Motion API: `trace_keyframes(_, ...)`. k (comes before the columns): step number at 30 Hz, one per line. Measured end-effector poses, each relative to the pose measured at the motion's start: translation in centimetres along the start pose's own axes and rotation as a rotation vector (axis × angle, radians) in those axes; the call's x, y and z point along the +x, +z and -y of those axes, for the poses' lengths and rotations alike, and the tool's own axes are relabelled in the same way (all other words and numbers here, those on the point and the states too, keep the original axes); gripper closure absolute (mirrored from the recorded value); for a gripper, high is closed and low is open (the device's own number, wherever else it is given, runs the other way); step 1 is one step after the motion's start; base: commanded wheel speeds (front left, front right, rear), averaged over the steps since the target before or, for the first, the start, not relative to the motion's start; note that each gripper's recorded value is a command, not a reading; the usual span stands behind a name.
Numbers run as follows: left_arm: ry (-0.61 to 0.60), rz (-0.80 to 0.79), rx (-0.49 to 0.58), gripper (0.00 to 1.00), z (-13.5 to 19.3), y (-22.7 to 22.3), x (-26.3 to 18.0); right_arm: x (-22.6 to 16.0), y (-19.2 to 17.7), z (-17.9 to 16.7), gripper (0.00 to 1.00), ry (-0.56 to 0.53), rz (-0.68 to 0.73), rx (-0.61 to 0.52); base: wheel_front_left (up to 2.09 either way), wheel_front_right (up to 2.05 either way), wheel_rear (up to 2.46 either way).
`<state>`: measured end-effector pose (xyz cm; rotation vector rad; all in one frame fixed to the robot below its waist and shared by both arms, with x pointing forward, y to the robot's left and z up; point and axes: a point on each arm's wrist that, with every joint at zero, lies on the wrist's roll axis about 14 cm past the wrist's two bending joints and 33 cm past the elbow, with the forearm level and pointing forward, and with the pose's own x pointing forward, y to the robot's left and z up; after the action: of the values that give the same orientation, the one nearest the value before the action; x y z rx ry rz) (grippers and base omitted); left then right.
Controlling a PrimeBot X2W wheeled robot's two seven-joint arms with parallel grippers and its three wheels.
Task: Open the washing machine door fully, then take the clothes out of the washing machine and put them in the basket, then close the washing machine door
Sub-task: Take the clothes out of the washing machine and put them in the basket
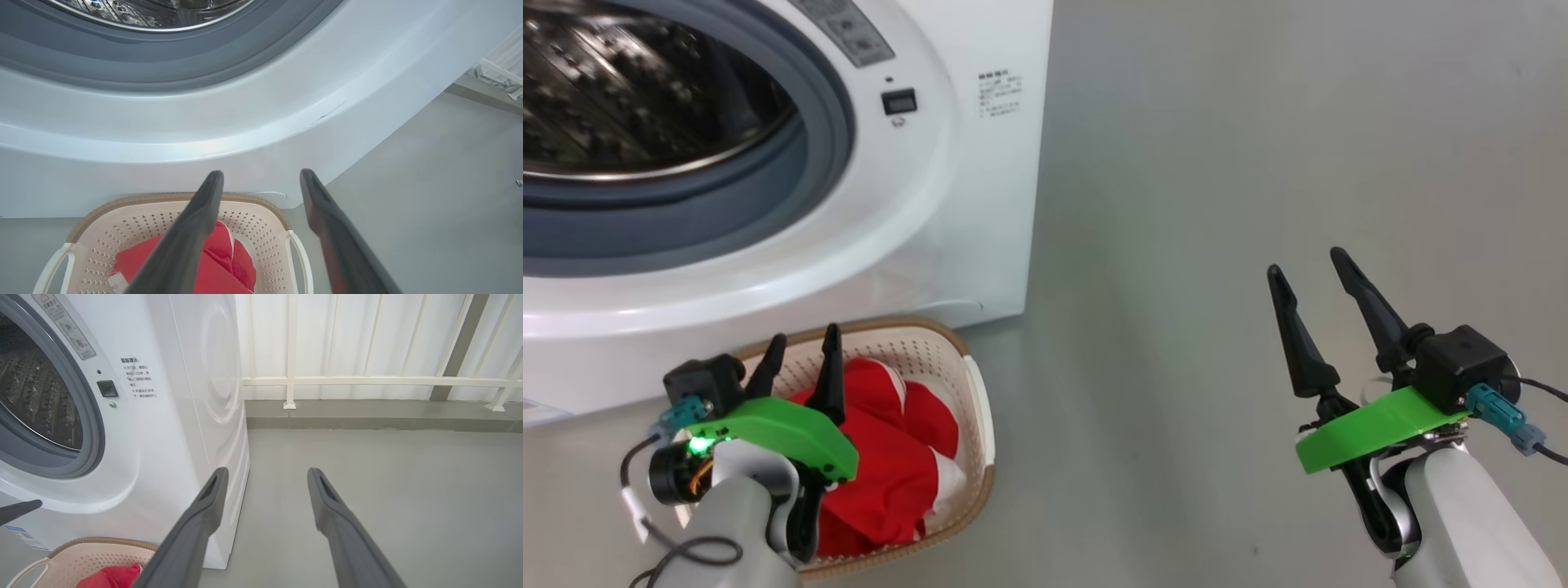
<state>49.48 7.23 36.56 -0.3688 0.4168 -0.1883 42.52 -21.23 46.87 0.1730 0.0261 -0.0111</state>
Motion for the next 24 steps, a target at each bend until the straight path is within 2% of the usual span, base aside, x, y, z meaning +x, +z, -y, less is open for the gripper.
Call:
trace_keyframes(14,-0.023,0.413,0.127,0.00,1.9,10.5,-8.1,-2.4,3.4,0.3,0.00,-0.017,0.088,-0.020,0.00,0.00,0.00)
trace_keyframes(24,0.044,0.503,0.218,0.00,0.6,11.7,-13.6,-5.0,4.8,0.4,0.00,-0.024,0.130,-0.045,0.00,0.00,0.00)
